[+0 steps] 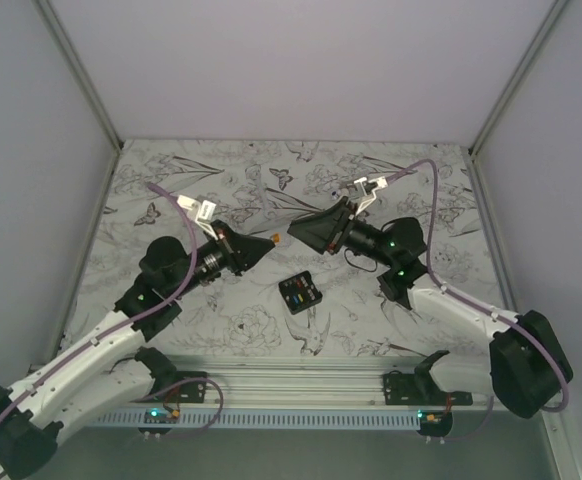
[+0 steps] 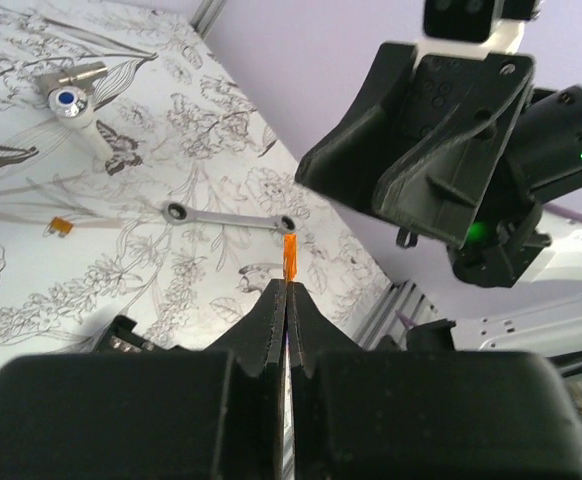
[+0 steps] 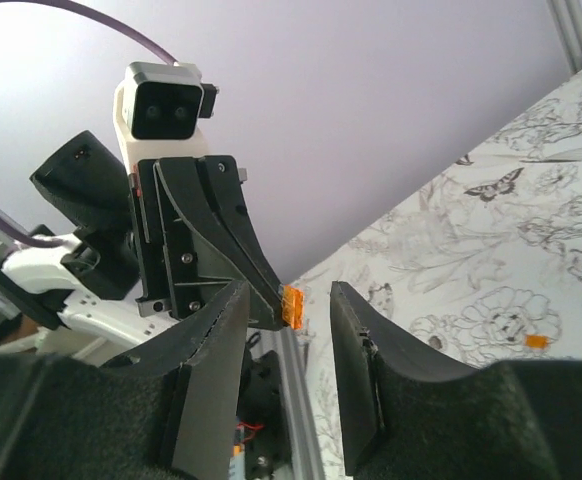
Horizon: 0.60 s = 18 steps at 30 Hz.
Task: Snap on the fuse box
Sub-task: Adjust the fuse.
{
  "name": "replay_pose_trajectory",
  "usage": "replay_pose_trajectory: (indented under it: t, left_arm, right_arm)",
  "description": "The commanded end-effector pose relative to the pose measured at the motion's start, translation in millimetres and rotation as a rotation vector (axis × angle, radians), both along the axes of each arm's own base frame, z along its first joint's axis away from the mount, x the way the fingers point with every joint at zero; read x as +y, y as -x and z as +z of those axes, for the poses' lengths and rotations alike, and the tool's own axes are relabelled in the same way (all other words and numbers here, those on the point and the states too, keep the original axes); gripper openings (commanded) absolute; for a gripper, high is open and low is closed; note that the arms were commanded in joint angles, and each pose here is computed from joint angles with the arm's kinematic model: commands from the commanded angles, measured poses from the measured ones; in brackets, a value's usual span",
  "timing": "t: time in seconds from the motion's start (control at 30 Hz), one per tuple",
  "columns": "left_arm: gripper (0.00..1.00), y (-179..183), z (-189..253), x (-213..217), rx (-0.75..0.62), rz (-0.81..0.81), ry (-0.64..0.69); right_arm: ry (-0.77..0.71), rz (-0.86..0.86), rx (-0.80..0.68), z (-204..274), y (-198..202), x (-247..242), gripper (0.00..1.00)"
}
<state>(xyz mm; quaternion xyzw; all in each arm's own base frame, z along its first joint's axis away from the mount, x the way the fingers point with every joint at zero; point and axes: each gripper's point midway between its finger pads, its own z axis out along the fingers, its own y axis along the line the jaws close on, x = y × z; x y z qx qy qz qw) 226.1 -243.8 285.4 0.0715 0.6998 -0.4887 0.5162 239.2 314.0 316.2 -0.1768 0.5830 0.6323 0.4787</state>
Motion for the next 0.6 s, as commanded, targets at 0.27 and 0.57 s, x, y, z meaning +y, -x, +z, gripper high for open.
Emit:
replay_pose_trajectory:
  t: [0.27, 0.57]
  left_arm:
    - [0.00, 7.0, 62.7, 2.1, -0.050, 0.024, 0.174]
    - [0.00, 10.8, 63.9, -0.1, -0.039, 0.011, 0.191]
  right_arm:
    - [-0.142, 0.053, 0.015, 33.5, 15.0, 19.9, 0.35]
    - [-0.165, 0.089, 0.012, 37.9, 23.0, 25.1, 0.32]
